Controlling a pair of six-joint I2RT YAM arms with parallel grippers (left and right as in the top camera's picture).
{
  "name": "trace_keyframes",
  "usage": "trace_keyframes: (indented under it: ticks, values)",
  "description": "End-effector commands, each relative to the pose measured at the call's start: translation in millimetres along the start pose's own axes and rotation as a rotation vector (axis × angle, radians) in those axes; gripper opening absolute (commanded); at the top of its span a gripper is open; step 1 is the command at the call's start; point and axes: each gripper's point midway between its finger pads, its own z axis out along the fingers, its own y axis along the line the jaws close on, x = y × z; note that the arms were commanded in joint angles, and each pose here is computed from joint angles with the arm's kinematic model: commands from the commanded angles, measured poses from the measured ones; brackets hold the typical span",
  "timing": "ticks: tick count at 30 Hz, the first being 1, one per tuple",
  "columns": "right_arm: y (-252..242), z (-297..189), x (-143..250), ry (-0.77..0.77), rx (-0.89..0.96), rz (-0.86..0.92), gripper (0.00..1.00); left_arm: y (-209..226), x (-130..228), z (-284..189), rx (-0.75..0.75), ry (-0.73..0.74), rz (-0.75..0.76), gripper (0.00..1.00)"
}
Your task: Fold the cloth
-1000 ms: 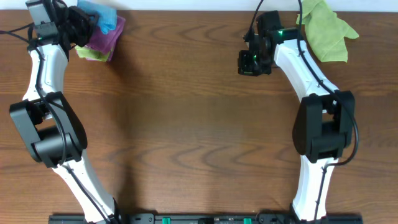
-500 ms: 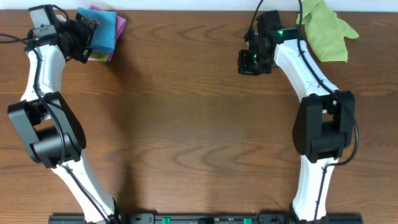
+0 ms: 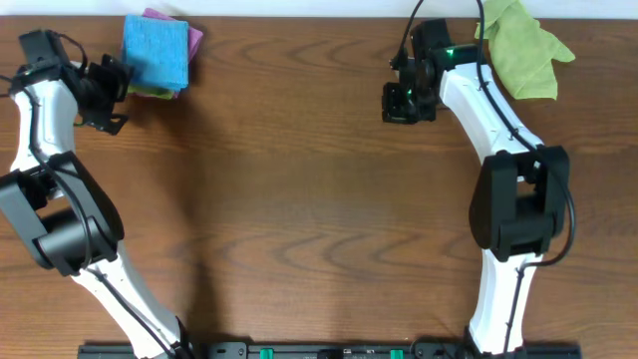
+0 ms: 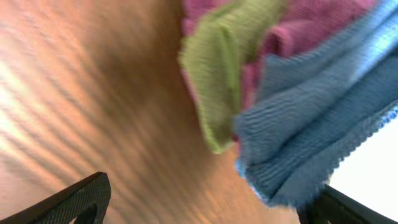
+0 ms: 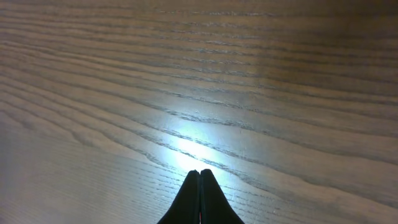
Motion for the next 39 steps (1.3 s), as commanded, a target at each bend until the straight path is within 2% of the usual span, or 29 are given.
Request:
trace_keyframes:
  ticks: [1, 3, 7, 12, 20, 24, 27, 32, 37, 39]
  values:
    - [9.4, -28.4, -4.6, -0.053, 0.001, -0.049, 0.02, -5.8, -18.6, -35.9, -0.029, -0.124, 0.077, 0.95]
    - [6.4, -38.1, -2.4, -0.058, 0.033, -0.056, 0.02, -9.7, -23.2, -56.3, -0.035, -0.172, 0.104, 0.95]
    - [1.2, -79.1, 2.2, -0.106, 0.123, -0.080, 0.01, -24.0, -25.6, -131.0, -0.080, -0.339, 0.228, 0.95]
    - [14.2, -140.9, 3.8, -0.228, 0.143, -0.130, 0.02, -21.7, -13.0, -215.4, -0.173, -0.515, 0.273, 0.95]
    - [35.5, -240.6, 42.3, -0.381, 0.149, -0.222, 0.02, -40.6, 65.1, -272.4, -0.188, -0.503, 0.548, 0.95]
    - [33.2, -293.6, 81.7, -0.466, 0.201, -0.223, 0.02, -46.1, 121.4, -308.8, -0.208, -0.544, 0.699, 0.95]
    - [34.0, -320.9, 120.9, -0.539, 0.194, -0.238, 0.02, -43.9, 166.6, -330.7, -0.137, -0.553, 0.812, 0.95]
    - [17.7, -336.9, 202.3, -0.693, 0.203, -0.253, 0.01, 8.8, 234.9, -352.3, -0.002, -0.572, 0.938, 0.95]
    - [-1.6, -318.7, 275.7, -0.766, 0.189, -0.269, 0.02, 91.0, 278.4, -338.3, 0.064, -0.510, 0.949, 0.95]
    - [-7.2, -312.0, 293.5, -0.786, 0.186, -0.271, 0.01, 108.7, 287.7, -335.0, 0.089, -0.506, 0.952, 0.95]
